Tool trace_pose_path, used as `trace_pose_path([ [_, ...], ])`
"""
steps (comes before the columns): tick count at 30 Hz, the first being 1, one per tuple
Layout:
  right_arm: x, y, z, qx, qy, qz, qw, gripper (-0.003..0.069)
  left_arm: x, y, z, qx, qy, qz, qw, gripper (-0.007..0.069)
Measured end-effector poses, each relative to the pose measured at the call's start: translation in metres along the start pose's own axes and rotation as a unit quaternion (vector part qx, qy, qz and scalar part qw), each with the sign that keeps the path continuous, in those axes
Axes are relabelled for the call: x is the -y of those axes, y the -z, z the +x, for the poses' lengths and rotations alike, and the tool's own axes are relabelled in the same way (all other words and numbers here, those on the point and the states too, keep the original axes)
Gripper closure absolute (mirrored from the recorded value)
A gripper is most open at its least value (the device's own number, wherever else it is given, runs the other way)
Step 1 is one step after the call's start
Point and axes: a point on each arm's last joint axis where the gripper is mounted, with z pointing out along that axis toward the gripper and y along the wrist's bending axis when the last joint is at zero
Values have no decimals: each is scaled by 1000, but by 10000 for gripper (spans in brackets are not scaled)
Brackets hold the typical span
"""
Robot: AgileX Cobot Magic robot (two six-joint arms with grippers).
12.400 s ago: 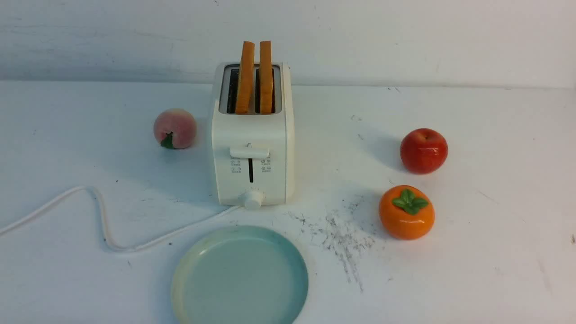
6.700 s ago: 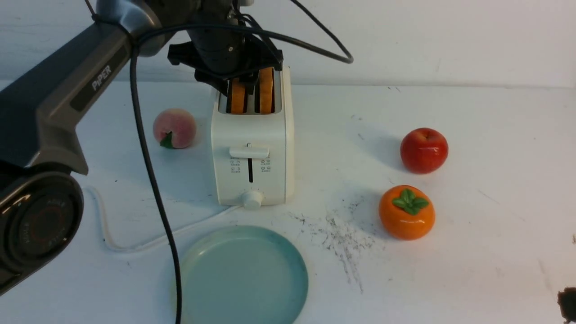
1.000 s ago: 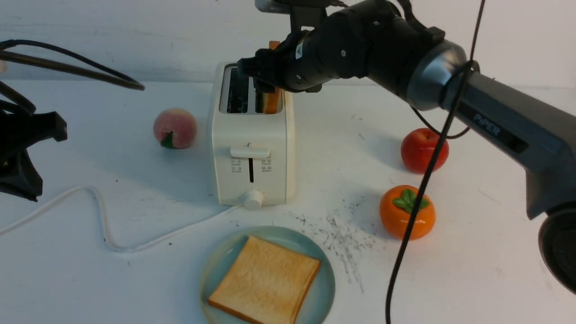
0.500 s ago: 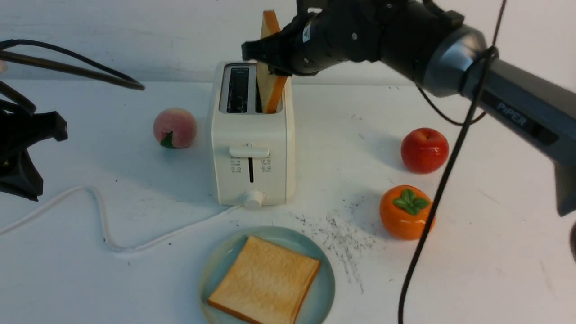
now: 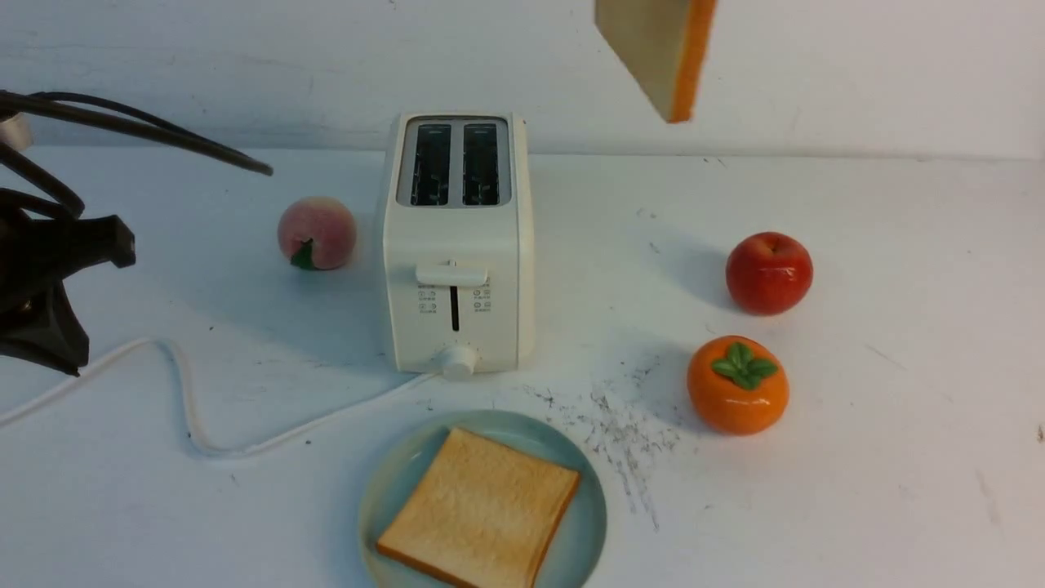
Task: Take toasted bread from bread machine on white table place on plate.
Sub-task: 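Place the held slice of bread on top of the slice on the plate with the right gripper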
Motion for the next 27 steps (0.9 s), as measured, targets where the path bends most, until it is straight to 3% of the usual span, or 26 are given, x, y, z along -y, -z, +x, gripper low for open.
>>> trace_pose_path([
  [5,4,2,16,-37,0,-8,999,547,0,0,0,0,0,1,1000,638],
  [8,-8,-13,50,-114,-22,-80,990,547,0,0,0,0,0,1,1000,638],
  [11,-25,-27,86,-186,-28,-170,967,547,0,0,0,0,0,1,1000,636],
  [12,-26,-28,89,-190,-23,-178,965,547,0,0,0,0,0,1,1000,635],
  [15,-47,-51,142,-264,-34,-299,916,547,0,0,0,1,0,0,1000,631],
  [16,-47,-51,142,-264,-34,-299,916,547,0,0,0,1,0,0,1000,631],
  [20,-65,-86,174,-240,-72,-396,883,547,0,0,0,1,0,1,1000,629],
  [23,-72,-106,173,-197,-98,-435,873,547,0,0,0,1,1,1,1000,629],
  [27,-76,-133,171,-150,-135,-446,872,547,0,0,0,1,1,2,1000,628],
])
